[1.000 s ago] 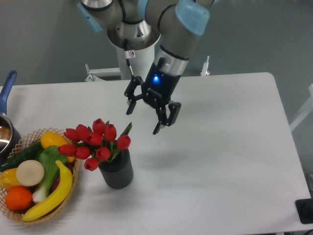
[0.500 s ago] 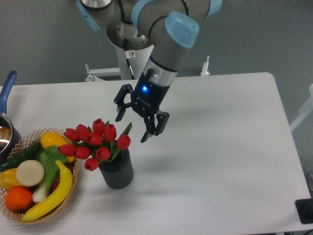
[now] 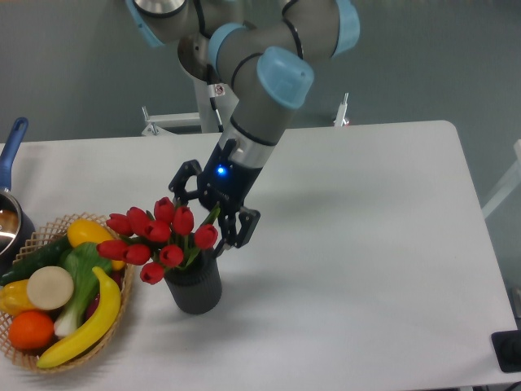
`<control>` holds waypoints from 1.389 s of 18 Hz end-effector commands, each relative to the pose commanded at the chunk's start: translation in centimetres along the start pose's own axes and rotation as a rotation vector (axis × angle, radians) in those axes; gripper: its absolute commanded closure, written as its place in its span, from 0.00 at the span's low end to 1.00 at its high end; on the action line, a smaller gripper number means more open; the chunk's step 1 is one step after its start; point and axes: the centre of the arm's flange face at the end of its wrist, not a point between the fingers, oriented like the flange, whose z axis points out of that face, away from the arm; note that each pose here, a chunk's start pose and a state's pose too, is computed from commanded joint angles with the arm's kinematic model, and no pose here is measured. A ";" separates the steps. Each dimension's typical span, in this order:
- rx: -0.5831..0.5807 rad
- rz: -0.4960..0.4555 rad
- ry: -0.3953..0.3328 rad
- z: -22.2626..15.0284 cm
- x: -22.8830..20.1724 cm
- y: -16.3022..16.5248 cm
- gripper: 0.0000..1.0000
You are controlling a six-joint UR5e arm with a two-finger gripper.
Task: Pick up the flowers from the vase
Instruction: 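Move the open gripper down to the tulip stems above the black vase, then close the gripper around the tulip stems just below the blooms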
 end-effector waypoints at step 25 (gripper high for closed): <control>0.156 -0.023 0.104 0.6 -0.2 2.3 0.18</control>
